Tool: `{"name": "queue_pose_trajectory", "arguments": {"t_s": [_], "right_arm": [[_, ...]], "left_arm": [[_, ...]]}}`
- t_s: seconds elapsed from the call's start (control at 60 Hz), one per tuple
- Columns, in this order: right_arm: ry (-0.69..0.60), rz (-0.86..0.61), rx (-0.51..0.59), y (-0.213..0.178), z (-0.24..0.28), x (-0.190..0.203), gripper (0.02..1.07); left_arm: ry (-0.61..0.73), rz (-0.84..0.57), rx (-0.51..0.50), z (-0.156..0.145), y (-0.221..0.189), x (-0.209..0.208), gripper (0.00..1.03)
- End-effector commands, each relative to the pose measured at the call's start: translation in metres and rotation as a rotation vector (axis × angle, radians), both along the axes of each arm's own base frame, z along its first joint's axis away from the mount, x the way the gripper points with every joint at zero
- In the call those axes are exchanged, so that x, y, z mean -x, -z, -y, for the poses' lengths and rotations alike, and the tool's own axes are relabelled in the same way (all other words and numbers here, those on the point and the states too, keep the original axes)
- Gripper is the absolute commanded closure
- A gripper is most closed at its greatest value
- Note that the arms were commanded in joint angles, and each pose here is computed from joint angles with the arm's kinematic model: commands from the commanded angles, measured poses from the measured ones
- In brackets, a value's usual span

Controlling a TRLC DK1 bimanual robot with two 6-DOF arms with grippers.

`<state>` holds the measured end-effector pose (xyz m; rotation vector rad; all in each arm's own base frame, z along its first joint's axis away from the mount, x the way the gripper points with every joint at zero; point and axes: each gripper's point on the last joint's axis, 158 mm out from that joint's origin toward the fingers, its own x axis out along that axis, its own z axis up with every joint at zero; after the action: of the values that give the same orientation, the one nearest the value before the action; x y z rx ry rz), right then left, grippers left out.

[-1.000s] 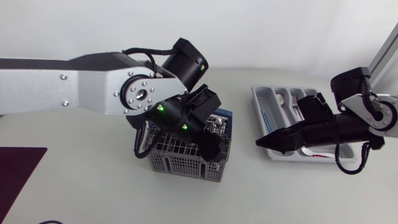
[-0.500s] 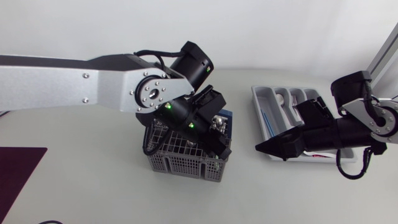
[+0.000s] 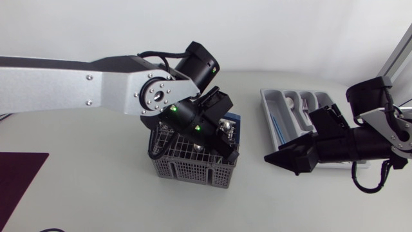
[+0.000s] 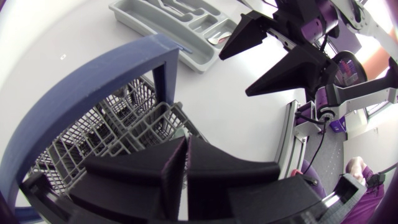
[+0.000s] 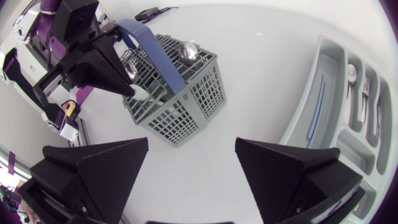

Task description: Unload the cutlery basket into the drawer organizer.

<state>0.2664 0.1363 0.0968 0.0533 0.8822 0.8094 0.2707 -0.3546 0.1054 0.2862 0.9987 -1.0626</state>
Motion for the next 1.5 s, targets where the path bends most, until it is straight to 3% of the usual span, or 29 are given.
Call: {"name": "queue_pose_trajectory", "arguments": {"t_s": [0.0,0.75,0.983,1.233,1.483], "right_arm": [[-0.039,0.006,0.006,0.005,-0.005,0.012,0.07],[-0.125,0.104,0.0,-0.008,-0.026,0.036,0.07],[-0.178,0.301,0.057,-0.023,-0.029,0.043,0.07],[-0.24,0.505,0.04,-0.059,-0.036,0.063,0.07],[-0.406,0.629,0.06,-0.064,-0.055,0.083,0.07]], "left_arm": [[-0.022,0.001,0.019,0.002,-0.004,-0.007,0.93],[-0.002,-0.013,0.2,-0.014,-0.063,0.017,0.93],[0.009,0.022,0.251,-0.017,-0.092,0.03,0.93],[0.062,0.036,0.277,-0.013,-0.109,0.051,0.93],[0.132,0.02,0.283,-0.009,-0.115,0.068,0.93]]}}
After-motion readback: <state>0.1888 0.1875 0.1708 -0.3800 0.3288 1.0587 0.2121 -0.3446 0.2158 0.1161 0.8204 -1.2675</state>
